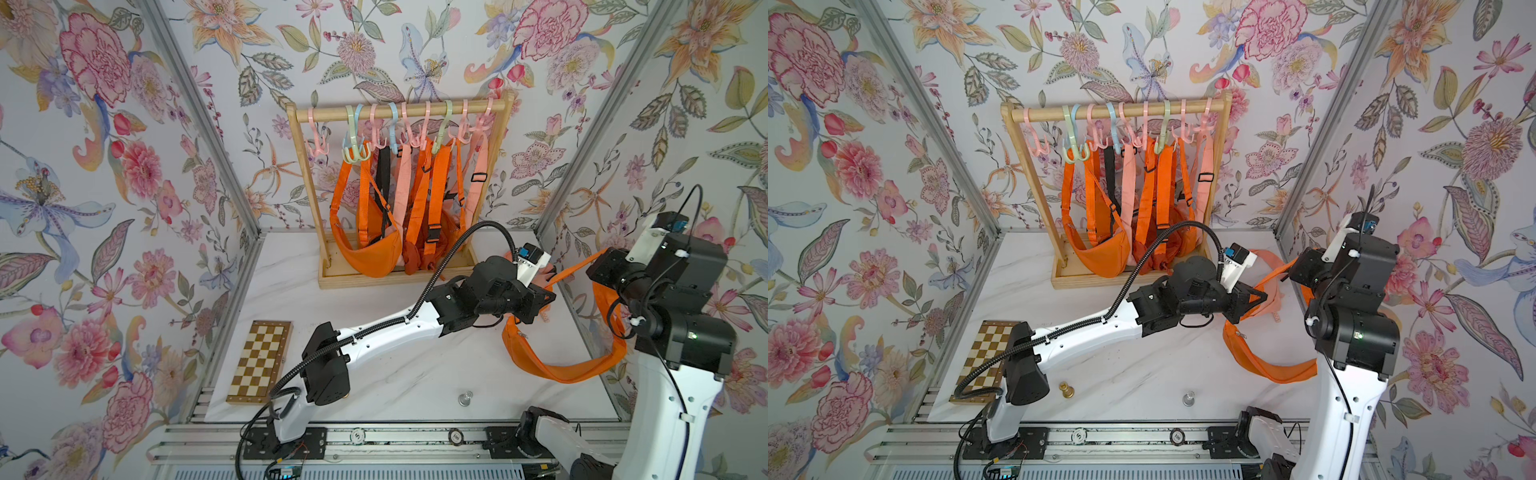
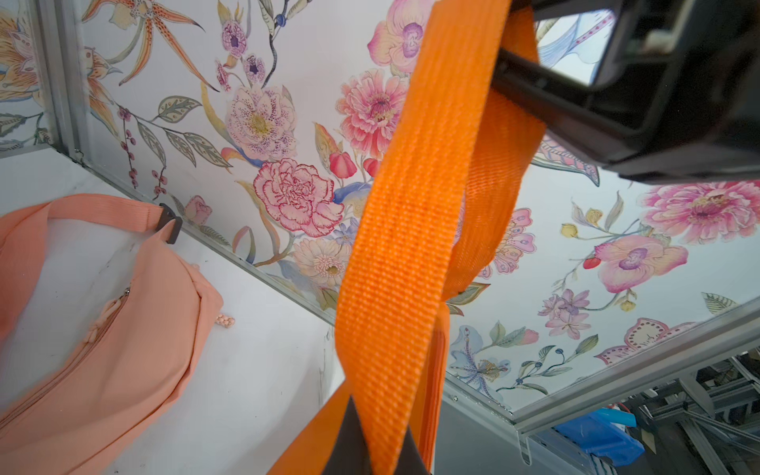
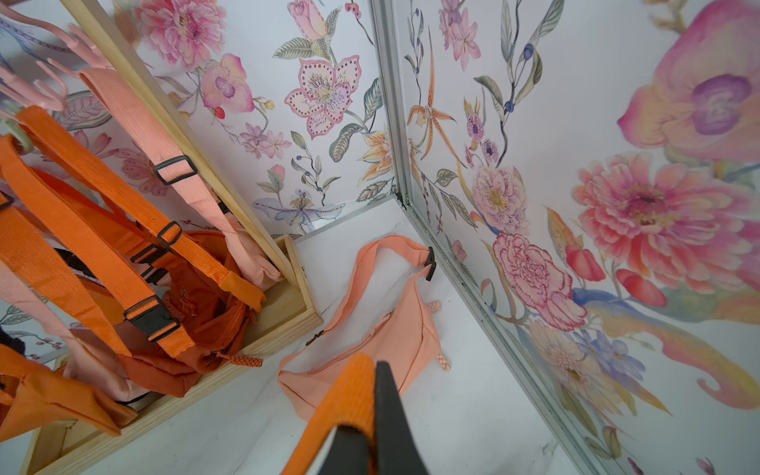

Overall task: Take the bag off the hook
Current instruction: Place the bag at the center of the board.

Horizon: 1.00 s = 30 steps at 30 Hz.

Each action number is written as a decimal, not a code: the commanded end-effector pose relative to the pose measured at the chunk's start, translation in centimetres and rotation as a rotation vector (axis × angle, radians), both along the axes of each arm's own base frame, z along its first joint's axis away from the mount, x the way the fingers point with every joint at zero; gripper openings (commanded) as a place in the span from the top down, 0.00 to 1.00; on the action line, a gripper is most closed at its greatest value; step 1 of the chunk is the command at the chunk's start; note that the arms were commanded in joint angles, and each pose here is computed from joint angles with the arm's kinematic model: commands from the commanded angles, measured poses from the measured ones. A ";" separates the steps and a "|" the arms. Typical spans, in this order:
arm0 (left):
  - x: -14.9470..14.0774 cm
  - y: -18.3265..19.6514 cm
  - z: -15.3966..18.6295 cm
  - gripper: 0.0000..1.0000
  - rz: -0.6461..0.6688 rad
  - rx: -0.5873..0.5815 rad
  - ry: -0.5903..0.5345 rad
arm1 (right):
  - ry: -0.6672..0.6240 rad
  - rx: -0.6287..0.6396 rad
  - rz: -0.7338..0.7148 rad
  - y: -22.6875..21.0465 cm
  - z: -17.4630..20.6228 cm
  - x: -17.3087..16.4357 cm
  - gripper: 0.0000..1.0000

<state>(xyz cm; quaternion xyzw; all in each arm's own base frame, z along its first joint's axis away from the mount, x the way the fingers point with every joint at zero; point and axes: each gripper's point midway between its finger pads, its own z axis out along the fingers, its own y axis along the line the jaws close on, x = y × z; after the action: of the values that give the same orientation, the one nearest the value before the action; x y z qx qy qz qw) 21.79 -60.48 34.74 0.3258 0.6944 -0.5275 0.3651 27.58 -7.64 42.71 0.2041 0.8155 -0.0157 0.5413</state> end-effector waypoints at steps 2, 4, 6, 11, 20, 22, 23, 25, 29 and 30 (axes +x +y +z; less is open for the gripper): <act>4.3 0.2 -10.7 1.00 0.043 0.238 0.142 | -0.079 -0.004 -0.100 -3.7 -0.8 5.8 1.00; 6.5 0.1 -12.2 1.00 0.069 0.240 0.160 | -0.042 0.021 -0.082 -4.0 -3.1 8.3 1.00; 8.7 0.2 -13.3 1.00 0.104 0.238 0.167 | -0.016 0.043 -0.067 -4.2 -5.0 10.4 1.00; 14.3 1.2 -15.3 1.00 0.177 0.223 0.207 | 0.063 0.082 -0.032 -3.9 -9.5 14.4 1.00; 18.7 2.3 -19.5 0.99 0.233 0.222 0.272 | 0.195 0.098 -0.030 -3.1 -17.4 16.1 1.00; 18.9 2.1 -20.5 0.98 0.237 0.230 0.278 | 0.221 0.097 -0.034 -3.3 -18.9 16.4 1.00; 19.1 2.1 -20.8 0.97 0.240 0.230 0.280 | 0.227 0.099 -0.032 -3.3 -19.5 16.6 1.00; 19.4 2.2 -21.4 0.93 0.249 0.234 0.284 | 0.248 0.111 -0.014 -3.0 -20.9 17.2 0.99; 20.1 2.6 -21.7 0.73 0.268 0.234 0.290 | 0.286 0.117 0.017 -2.2 -22.5 18.3 0.88; 20.2 2.7 -21.3 0.67 0.270 0.227 0.287 | 0.292 0.115 0.020 -2.0 -22.6 18.5 0.82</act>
<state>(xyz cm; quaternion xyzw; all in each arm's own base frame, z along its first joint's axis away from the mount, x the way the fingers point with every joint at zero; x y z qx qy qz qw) 40.44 -58.97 13.90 0.2075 0.8217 -0.4446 0.2898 44.71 -9.02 18.80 0.2172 0.9004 0.0205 0.3765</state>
